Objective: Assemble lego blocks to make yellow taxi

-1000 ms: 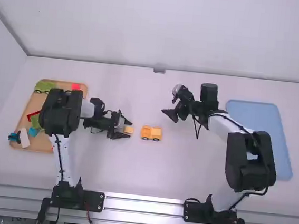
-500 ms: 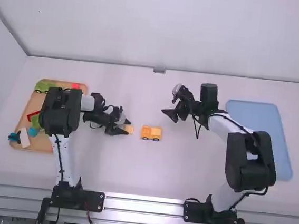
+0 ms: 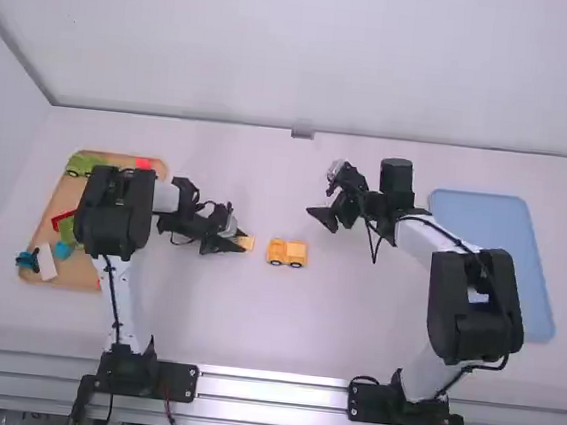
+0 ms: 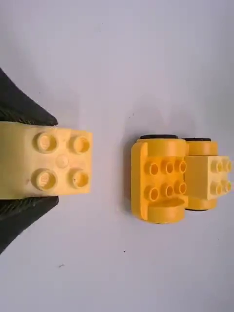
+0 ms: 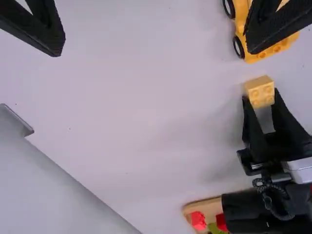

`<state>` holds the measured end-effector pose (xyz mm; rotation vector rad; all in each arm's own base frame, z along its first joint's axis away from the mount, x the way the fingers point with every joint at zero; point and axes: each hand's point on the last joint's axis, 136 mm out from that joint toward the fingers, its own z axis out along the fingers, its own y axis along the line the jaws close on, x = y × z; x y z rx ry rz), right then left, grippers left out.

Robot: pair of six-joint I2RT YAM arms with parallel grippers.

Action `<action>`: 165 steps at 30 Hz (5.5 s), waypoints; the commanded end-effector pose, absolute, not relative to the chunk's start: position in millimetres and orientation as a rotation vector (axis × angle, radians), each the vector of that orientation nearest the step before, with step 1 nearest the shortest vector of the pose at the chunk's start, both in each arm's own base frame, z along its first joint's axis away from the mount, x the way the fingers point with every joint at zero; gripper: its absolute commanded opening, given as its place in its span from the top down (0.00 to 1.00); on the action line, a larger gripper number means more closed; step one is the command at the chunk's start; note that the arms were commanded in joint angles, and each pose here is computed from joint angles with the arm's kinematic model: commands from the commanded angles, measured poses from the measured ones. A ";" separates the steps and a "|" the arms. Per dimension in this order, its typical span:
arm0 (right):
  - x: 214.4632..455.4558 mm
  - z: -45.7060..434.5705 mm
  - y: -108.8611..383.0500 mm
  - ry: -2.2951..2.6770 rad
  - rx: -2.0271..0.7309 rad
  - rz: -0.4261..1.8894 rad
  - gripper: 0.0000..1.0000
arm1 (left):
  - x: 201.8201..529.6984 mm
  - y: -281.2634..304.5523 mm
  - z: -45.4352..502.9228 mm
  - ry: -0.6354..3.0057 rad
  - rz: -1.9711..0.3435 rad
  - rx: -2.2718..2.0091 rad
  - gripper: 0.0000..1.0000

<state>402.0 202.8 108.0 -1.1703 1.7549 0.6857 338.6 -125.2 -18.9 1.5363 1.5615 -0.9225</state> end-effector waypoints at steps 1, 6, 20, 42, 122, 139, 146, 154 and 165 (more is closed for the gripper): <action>398.3 109.0 203.6 1.752 -1.170 0.700 0.02 | 324.4 -120.6 -30.2 1.644 -0.930 1.579 0.87; 398.3 109.0 203.6 1.751 -1.170 0.699 0.01 | 325.2 -120.8 -8.8 1.628 -0.908 1.585 0.80; 392.0 102.0 202.3 1.775 -1.193 0.709 0.02 | 317.2 -157.0 27.2 1.493 -0.923 1.587 0.95; 297.7 39.7 219.9 1.595 -1.488 0.820 0.01 | 316.8 -212.5 36.6 1.619 -0.828 1.666 0.96; 308.7 -25.8 246.4 1.594 -1.571 0.942 0.78 | 321.4 -214.8 8.1 1.588 -0.915 1.515 0.98; 302.9 -26.7 252.0 1.587 -1.593 0.953 0.78 | 323.1 -219.8 -3.2 1.620 -0.827 1.576 0.96; 302.8 -26.7 252.1 1.586 -1.593 0.953 0.78 | 325.9 -216.7 -7.7 1.646 -0.791 1.585 0.95; 303.1 -26.9 251.7 1.588 -1.593 0.952 0.78 | 326.7 -217.5 -6.2 1.636 -0.792 1.583 0.94; 302.7 -28.6 248.3 1.596 -1.596 0.948 0.77 | 326.5 -219.4 2.6 1.652 -0.825 1.550 0.98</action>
